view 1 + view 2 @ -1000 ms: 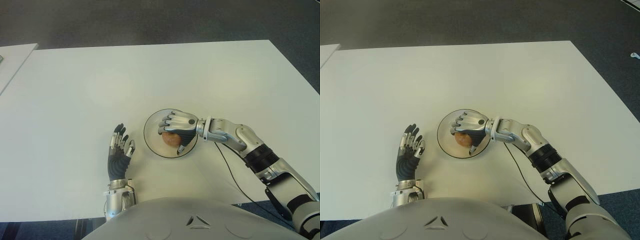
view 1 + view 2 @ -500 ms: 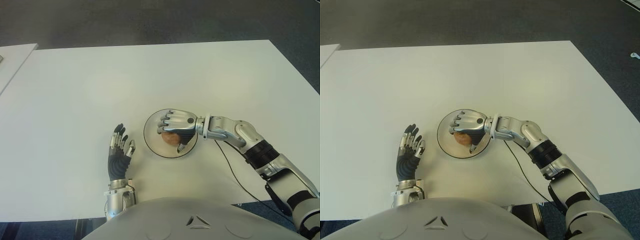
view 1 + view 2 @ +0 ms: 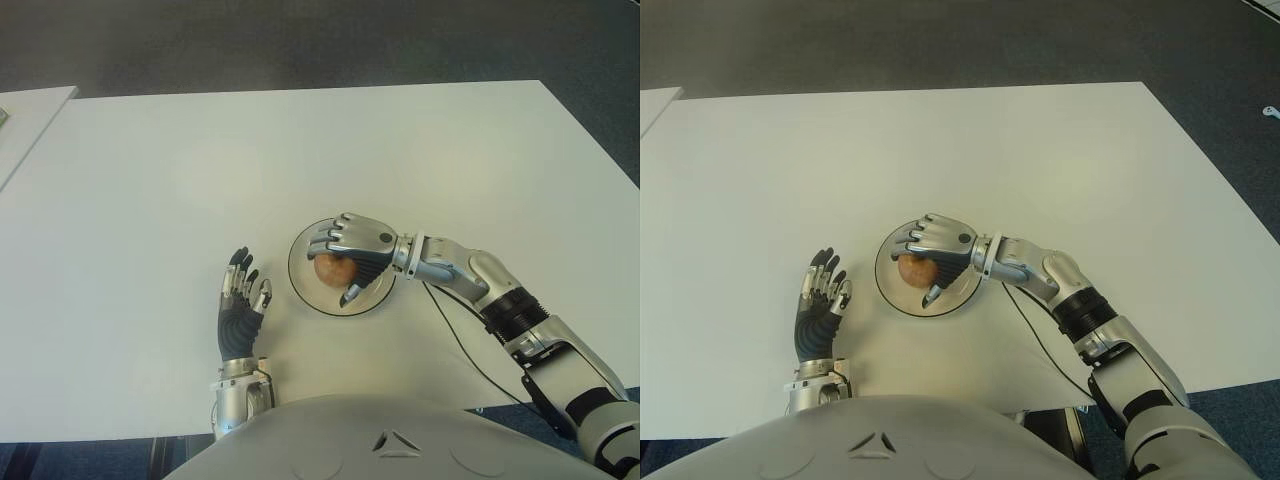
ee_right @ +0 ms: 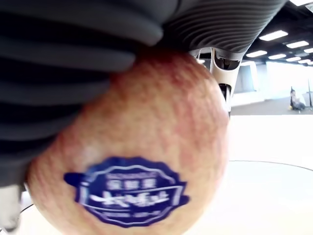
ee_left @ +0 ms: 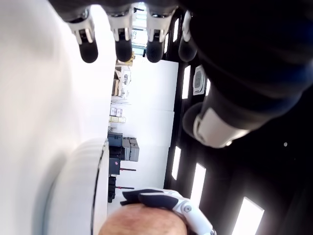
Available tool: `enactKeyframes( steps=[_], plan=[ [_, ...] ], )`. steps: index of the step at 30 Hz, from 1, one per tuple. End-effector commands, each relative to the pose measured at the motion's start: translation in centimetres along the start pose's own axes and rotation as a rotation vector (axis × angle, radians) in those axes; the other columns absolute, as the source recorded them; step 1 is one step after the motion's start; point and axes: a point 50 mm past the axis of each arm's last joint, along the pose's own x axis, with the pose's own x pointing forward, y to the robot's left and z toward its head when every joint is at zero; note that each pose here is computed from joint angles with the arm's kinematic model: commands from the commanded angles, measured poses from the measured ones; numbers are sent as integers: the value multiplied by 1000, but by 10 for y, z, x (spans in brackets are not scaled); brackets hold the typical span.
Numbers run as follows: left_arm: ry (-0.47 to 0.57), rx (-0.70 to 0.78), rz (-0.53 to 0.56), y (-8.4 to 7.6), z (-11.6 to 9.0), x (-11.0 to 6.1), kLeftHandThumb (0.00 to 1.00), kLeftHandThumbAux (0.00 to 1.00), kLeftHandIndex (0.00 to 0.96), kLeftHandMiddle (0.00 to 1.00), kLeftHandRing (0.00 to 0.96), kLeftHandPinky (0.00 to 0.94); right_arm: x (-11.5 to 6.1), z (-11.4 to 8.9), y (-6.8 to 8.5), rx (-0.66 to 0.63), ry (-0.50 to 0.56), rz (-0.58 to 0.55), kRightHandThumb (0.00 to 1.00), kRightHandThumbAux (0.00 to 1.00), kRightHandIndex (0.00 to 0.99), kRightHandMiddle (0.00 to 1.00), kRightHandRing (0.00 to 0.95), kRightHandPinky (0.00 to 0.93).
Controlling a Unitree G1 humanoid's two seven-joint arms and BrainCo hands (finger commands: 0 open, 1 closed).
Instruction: Put the apples into the plate.
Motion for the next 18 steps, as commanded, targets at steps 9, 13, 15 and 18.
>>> enactKeyframes(
  steps=[9, 13, 15, 18],
  plan=[
    [36, -50, 32, -5, -6, -2, 195, 730, 0, 0, 0, 0, -3, -1, 0, -18, 3, 48, 24, 479, 1, 1, 0, 0],
    [35, -49, 30, -4, -6, -2, 195, 735, 0, 0, 0, 0, -3, -2, 0, -17, 4, 52, 11, 463, 0, 0, 0, 0],
    [35, -40, 32, -4, -6, -2, 195, 736, 0, 0, 0, 0, -4, -2, 0, -11, 6, 54, 12, 454, 0, 0, 0, 0],
    [34, -33, 31, -4, -6, -2, 194, 738, 0, 0, 0, 0, -4, -2, 0, -5, 7, 58, 14, 441, 0, 0, 0, 0]
  ],
)
